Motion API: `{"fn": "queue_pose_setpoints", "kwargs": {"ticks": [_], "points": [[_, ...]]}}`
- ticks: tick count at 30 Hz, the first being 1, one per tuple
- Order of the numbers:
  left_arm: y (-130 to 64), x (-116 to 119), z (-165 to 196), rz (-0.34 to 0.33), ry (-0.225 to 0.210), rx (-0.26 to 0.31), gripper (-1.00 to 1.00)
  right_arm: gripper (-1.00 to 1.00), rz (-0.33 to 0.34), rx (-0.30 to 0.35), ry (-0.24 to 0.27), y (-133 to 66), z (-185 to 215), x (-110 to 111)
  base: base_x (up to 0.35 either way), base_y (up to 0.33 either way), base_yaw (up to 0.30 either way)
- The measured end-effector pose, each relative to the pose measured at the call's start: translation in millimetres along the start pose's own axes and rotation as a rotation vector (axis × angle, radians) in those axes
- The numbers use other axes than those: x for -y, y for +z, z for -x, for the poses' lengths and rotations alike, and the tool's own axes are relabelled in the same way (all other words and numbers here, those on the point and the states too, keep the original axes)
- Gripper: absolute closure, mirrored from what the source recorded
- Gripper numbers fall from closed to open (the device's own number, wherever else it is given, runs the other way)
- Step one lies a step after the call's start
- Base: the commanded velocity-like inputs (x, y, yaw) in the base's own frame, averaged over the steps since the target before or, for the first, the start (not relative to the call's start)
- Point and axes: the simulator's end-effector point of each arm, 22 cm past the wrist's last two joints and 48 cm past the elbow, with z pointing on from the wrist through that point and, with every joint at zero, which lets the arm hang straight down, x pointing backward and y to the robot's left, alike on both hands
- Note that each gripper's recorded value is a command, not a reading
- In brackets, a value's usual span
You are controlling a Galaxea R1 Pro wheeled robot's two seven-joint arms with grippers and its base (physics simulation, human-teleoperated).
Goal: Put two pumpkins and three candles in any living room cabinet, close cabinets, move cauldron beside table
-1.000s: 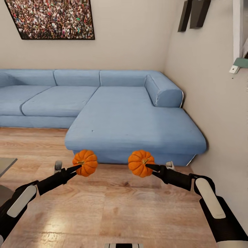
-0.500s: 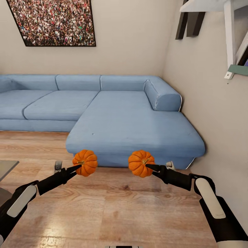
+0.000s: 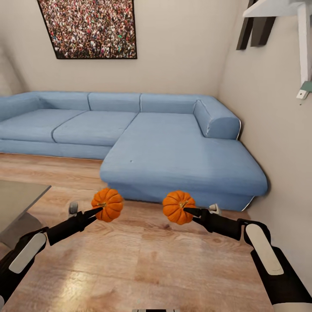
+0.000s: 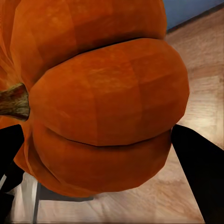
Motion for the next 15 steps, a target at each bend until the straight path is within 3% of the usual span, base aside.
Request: {"fn": "queue_pose_setpoints", "kwargs": {"ticks": [5,15], "points": [[0.0,-0.6,0.0,0.002,0.002,0.0,1.0,1.0,-0.004,0.0,-0.002,0.1,-0.1,1.0,-0.125,0.0,0.288],[0.2,-1.3,-0.3,0.005,0.007,-0.001,1.0,1.0,-0.007,-0.001,-0.003,0.1,-0.1,2.0,-0.316,0.0,0.248]]}}
